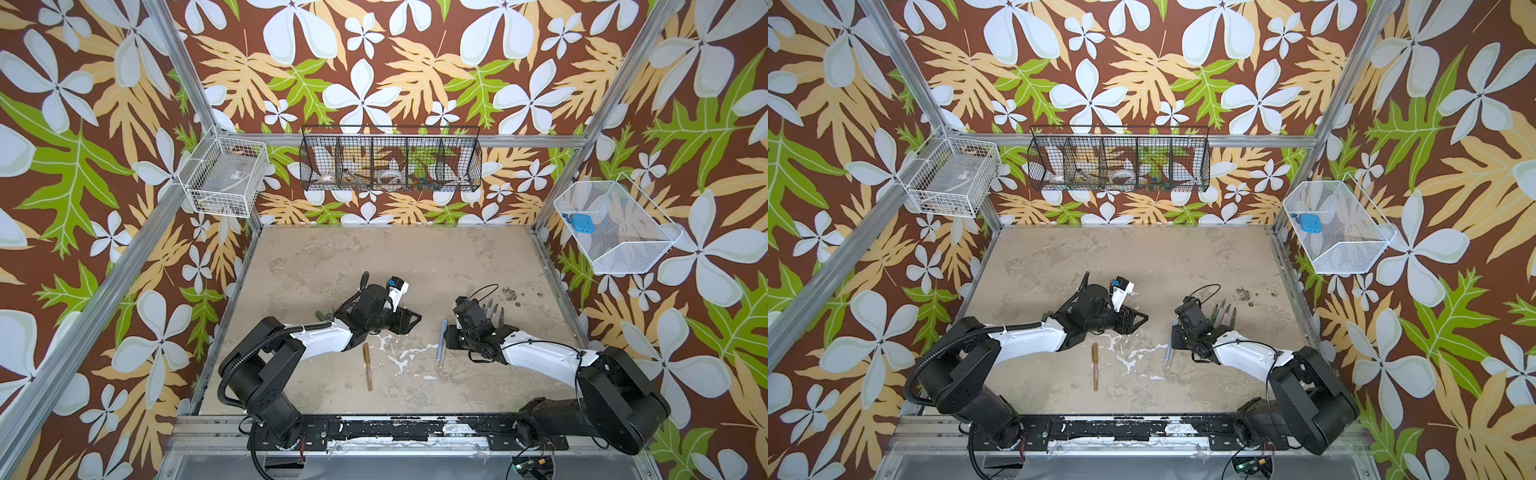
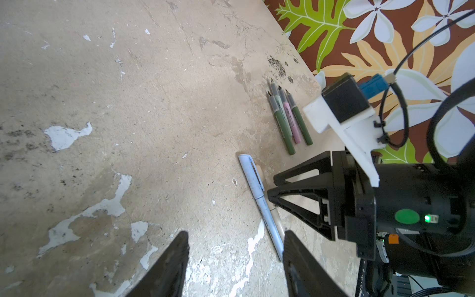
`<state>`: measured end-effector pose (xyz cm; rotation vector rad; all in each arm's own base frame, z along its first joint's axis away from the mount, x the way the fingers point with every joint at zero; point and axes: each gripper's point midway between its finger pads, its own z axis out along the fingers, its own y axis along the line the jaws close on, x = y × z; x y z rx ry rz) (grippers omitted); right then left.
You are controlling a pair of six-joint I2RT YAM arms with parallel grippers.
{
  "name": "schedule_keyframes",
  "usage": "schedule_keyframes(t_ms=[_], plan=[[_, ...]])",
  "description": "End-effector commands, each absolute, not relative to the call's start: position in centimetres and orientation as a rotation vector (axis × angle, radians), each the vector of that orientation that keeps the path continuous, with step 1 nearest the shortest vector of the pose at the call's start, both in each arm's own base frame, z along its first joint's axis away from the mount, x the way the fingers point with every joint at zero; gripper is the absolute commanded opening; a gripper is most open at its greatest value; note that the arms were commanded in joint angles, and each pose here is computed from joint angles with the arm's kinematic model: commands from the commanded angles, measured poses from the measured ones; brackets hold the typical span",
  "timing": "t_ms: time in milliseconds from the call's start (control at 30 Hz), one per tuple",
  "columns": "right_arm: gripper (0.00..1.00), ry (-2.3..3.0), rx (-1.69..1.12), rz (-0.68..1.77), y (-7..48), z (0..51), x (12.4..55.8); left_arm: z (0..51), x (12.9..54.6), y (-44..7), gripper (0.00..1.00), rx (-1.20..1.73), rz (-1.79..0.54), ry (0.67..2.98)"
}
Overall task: Open the pen caps
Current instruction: 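Move the right gripper over the cream pen while the left gripper rises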
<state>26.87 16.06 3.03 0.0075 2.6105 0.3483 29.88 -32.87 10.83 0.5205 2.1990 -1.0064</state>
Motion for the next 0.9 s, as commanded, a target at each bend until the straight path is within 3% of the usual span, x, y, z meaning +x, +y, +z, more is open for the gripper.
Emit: schedule_keyframes(t_ms=[0, 300, 633, 867], plan=[[0.32, 2.607, 0.041, 0.295, 15.5, 3.0, 27.1, 11.2, 30.0, -32.9, 0.60, 0.528, -0.998, 2.190], [0.26, 2.621, 0.032, 0.245, 15.2, 2.4, 27.2, 11.3, 30.0, -32.9, 0.60, 0.525, -0.997, 2.189], [0.29, 2.656, -0.003, 0.207, 15.2, 1.4, 27.3, 11.0, 30.1, -32.9, 0.60, 0.524, -0.989, 2.197], [0.20, 2.656, -0.026, 0.161, 14.9, 1.7, 27.6, 11.0, 30.2, -32.8, 0.60, 0.524, -0.985, 2.198]])
